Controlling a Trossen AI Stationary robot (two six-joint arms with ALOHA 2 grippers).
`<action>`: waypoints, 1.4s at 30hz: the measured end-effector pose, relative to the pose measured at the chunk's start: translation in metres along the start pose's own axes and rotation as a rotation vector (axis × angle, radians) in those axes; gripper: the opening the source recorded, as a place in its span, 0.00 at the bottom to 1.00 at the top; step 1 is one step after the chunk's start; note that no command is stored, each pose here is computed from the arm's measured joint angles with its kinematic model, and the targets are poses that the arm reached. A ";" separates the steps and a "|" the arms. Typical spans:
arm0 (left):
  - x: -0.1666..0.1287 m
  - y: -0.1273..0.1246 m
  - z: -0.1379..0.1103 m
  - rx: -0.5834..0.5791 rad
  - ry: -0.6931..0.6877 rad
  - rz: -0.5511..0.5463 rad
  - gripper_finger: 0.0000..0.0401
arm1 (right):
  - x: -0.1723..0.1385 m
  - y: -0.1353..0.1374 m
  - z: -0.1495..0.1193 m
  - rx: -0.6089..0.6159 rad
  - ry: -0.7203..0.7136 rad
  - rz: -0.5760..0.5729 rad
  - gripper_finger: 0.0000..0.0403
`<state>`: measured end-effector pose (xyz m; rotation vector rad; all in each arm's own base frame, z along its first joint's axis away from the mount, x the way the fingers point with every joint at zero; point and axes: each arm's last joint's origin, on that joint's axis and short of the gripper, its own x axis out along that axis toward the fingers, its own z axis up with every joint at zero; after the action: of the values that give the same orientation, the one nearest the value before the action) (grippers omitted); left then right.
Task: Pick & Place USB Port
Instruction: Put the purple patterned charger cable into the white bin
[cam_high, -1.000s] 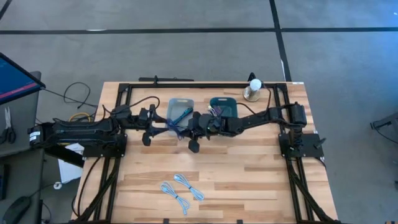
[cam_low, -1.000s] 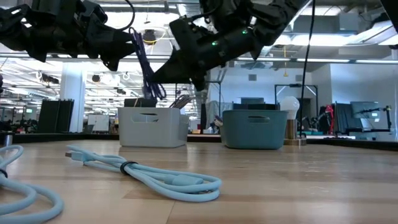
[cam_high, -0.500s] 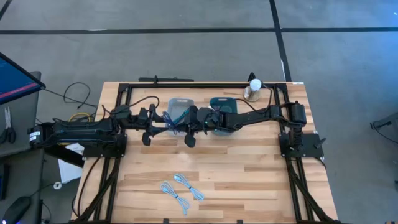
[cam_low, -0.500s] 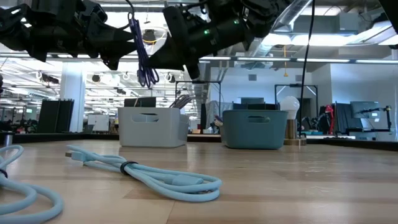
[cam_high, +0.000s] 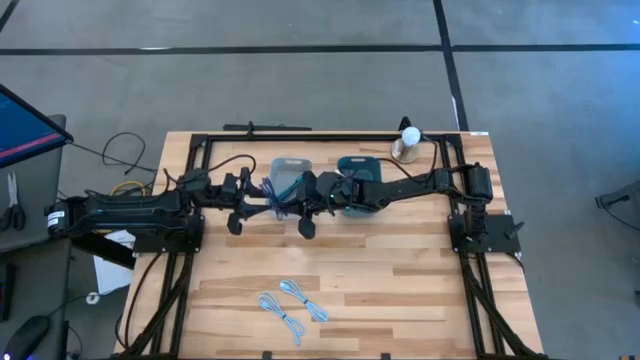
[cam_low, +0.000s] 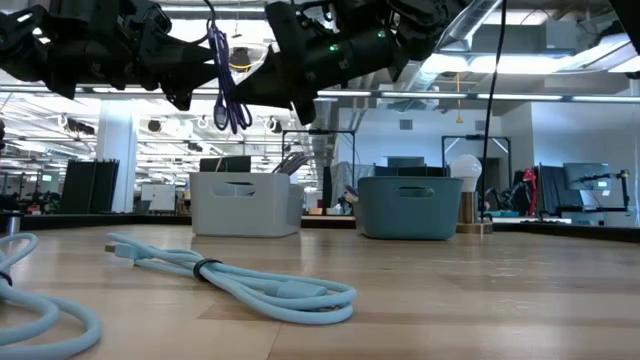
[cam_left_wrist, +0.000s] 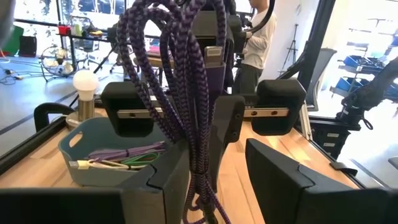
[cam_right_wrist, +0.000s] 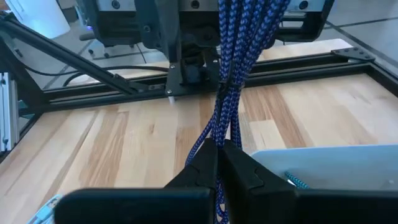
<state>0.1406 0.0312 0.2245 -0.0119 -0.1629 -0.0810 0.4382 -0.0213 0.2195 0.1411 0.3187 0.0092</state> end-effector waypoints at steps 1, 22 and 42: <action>0.000 0.000 0.000 0.000 -0.001 0.000 0.39 | 0.000 0.000 0.000 0.000 -0.001 0.002 0.00; 0.005 0.002 -0.002 0.005 -0.012 -0.001 0.03 | 0.000 0.004 0.002 -0.019 -0.013 0.056 0.00; 0.005 0.003 -0.001 0.013 -0.020 0.012 0.02 | -0.023 0.012 0.017 -0.041 0.066 0.062 0.27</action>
<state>0.1461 0.0334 0.2242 -0.0008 -0.1834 -0.0683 0.4217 -0.0125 0.2442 0.1099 0.3795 0.0820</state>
